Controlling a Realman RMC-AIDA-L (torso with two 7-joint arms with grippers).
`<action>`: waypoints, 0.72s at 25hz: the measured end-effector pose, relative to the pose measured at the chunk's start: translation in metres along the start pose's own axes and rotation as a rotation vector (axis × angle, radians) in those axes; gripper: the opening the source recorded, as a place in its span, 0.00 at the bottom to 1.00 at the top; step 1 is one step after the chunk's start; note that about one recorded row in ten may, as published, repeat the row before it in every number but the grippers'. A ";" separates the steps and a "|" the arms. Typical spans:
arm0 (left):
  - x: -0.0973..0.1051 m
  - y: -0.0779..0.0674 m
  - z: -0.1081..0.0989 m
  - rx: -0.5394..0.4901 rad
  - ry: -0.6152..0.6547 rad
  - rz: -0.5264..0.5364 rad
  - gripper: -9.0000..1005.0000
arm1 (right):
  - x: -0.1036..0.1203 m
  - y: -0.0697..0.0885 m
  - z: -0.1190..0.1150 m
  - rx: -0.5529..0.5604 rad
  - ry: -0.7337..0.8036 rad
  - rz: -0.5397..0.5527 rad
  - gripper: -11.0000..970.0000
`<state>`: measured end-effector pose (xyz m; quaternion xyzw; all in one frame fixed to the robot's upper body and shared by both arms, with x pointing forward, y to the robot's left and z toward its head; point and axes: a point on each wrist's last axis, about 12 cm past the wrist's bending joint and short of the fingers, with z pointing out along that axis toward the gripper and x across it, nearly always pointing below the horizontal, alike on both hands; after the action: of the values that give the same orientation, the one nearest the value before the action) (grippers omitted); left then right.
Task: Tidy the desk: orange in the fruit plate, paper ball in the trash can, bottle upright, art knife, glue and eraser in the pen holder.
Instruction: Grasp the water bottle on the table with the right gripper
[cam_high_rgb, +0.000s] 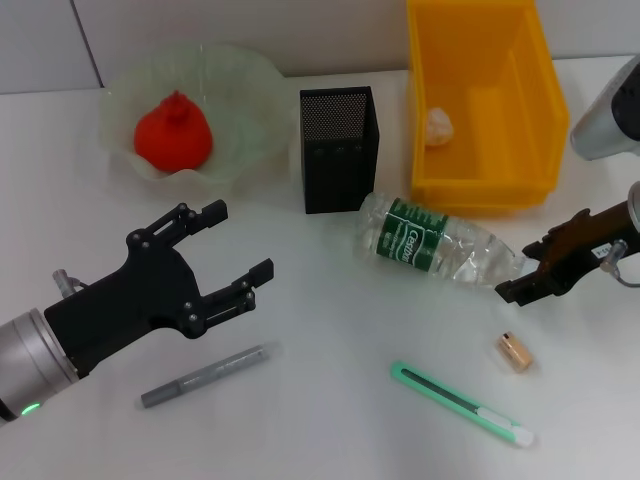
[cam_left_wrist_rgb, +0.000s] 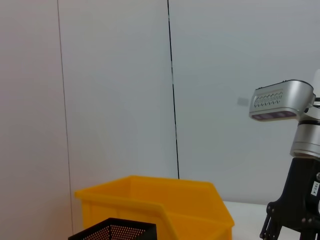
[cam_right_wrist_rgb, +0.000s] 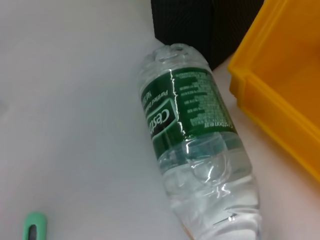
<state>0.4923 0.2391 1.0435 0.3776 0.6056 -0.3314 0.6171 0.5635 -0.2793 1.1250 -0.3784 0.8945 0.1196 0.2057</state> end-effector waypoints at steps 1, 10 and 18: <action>0.000 0.000 0.000 0.000 0.000 0.000 0.81 | 0.000 0.000 0.001 0.001 0.003 -0.001 0.73; 0.002 -0.001 -0.002 -0.004 0.005 -0.009 0.81 | 0.000 -0.001 0.006 0.001 0.014 0.003 0.62; 0.002 -0.001 -0.002 -0.005 0.005 -0.009 0.81 | -0.001 -0.001 0.010 -0.001 0.015 0.003 0.55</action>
<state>0.4906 0.2402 1.0413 0.3741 0.6098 -0.3316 0.6150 0.5675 -0.2760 1.1168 -0.3782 0.8965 0.1173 0.1987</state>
